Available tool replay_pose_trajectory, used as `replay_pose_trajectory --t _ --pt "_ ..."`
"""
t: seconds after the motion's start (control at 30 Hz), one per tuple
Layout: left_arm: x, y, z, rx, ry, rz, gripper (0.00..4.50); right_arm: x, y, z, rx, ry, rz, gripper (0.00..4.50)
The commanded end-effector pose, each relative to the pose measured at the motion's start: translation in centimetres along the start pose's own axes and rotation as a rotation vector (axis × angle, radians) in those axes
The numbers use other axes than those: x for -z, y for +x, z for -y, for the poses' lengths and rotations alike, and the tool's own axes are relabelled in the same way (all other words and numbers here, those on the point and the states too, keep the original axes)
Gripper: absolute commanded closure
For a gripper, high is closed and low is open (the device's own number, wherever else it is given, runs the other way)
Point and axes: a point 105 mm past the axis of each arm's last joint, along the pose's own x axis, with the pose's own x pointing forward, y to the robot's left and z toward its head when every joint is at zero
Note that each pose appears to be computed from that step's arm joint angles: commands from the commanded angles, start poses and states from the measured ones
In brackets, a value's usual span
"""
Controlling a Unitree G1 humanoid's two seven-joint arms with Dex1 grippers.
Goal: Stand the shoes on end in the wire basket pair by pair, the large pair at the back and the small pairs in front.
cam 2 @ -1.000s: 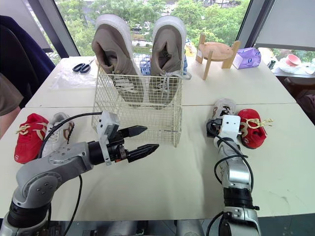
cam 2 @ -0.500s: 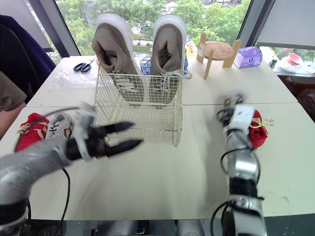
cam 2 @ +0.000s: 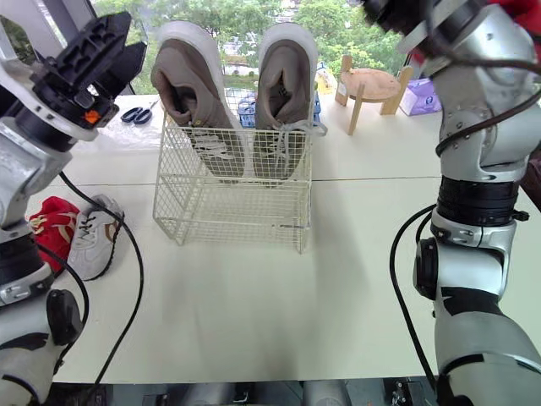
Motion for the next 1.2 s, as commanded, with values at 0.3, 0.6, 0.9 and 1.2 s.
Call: replay_pose_trajectory --t 0.3,0.6,0.9,1.2 --pt "-0.9 -0.4 3.6 0.109 0.017 -0.093 0.00 0.8 1.3 -6.9 -0.389 -0.124 0.003 2.87" --pt "-0.3 -0.4 4.3 0.141 0.051 -0.186 0.00 2.5 1.3 -6.6 -0.393 -0.168 -0.031 2.87" --pt "-0.4 -0.4 3.9 0.139 0.056 -0.179 0.00 1.9 0.5 -5.0 -0.308 -0.128 -0.041 2.87" --pt "0.1 -0.8 3.2 0.121 0.043 -0.157 0.00 -0.4 -5.4 2.6 0.093 0.029 -0.130 2.87"
